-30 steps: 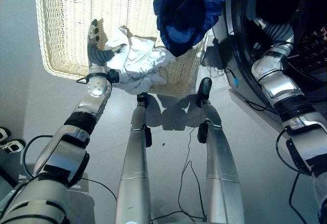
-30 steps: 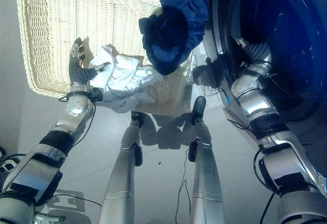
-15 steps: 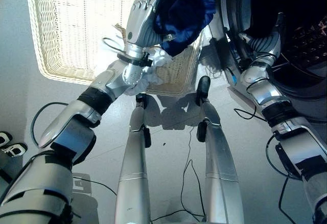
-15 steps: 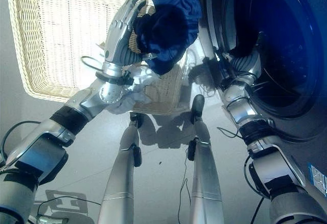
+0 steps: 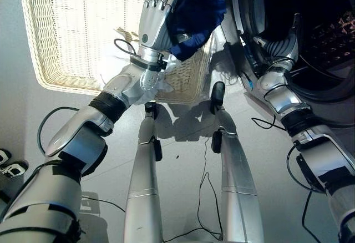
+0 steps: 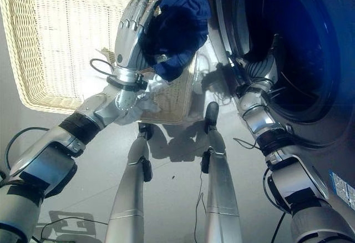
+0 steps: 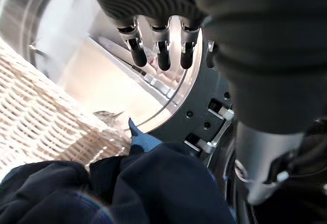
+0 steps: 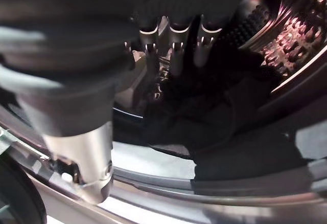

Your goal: Put the clothes into the washing machine.

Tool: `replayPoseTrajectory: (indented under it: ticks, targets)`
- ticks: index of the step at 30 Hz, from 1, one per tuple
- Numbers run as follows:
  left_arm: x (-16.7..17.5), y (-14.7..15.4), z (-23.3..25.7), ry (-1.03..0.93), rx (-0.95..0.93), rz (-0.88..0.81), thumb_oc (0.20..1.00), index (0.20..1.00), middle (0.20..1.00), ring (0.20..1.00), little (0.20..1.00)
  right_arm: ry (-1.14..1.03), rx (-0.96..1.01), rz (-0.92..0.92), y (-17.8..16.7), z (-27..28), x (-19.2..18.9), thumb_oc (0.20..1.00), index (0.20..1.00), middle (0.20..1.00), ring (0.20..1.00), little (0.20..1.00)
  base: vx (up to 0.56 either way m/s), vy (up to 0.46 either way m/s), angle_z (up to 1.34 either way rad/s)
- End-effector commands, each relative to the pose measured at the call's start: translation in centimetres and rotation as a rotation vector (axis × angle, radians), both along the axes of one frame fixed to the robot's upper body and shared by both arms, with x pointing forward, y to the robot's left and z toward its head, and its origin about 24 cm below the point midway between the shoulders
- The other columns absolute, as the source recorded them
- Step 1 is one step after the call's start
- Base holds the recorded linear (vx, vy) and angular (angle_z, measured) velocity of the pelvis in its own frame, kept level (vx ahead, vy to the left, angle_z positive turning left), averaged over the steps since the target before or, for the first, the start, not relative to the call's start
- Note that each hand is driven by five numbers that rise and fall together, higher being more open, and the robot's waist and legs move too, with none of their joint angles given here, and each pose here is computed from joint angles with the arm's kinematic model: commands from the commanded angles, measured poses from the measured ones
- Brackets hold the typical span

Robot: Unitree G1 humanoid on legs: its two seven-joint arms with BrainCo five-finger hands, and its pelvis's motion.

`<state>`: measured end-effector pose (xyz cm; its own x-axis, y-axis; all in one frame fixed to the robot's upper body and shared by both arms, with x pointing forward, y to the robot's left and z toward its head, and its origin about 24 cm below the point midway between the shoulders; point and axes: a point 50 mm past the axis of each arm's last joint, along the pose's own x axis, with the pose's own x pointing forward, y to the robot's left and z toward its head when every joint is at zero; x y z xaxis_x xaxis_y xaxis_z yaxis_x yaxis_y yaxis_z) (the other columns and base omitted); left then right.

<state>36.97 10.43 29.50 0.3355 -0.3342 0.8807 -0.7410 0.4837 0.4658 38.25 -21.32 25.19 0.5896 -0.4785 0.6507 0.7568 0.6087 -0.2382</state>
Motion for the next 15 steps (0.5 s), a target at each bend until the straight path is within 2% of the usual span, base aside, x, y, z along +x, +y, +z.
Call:
replayPoseTrajectory:
  ticks: [1, 2, 6, 15]
  targets:
    - [0.0, -0.5, 1.7, -0.041, -0.003, 0.019, 1.0, 1.0, 1.0, 1.0, 1.0, -0.066, -0.026, 0.051, 1.0, 0.8, -0.3, 1.0, 1.0, 1.0, 1.0, 1.0, 0.0, 0.0, 0.0]
    - [0.8, 0.2, 1.2, 0.031, 0.02, 0.07, 1.0, 1.0, 1.0, 1.0, 1.0, -0.062, -0.029, 0.056, 1.1, 0.7, -0.2, 1.0, 1.0, 1.0, 1.0, 1.0, 0.0, 0.0, 0.0]
    - [1.6, 0.7, 0.6, 0.117, 0.055, 0.101, 1.0, 1.0, 1.0, 1.0, 1.0, -0.066, -0.028, 0.06, 1.2, 0.6, -0.2, 1.0, 1.0, 1.0, 1.0, 1.0, 0.0, 0.0, 0.0]
    - [2.7, 1.0, -0.6, 0.238, 0.093, 0.141, 1.0, 1.0, 1.0, 1.0, 1.0, -0.082, -0.041, 0.076, 1.8, 1.2, 0.0, 1.0, 1.0, 1.0, 1.0, 1.0, 0.0, 0.003, -0.01]
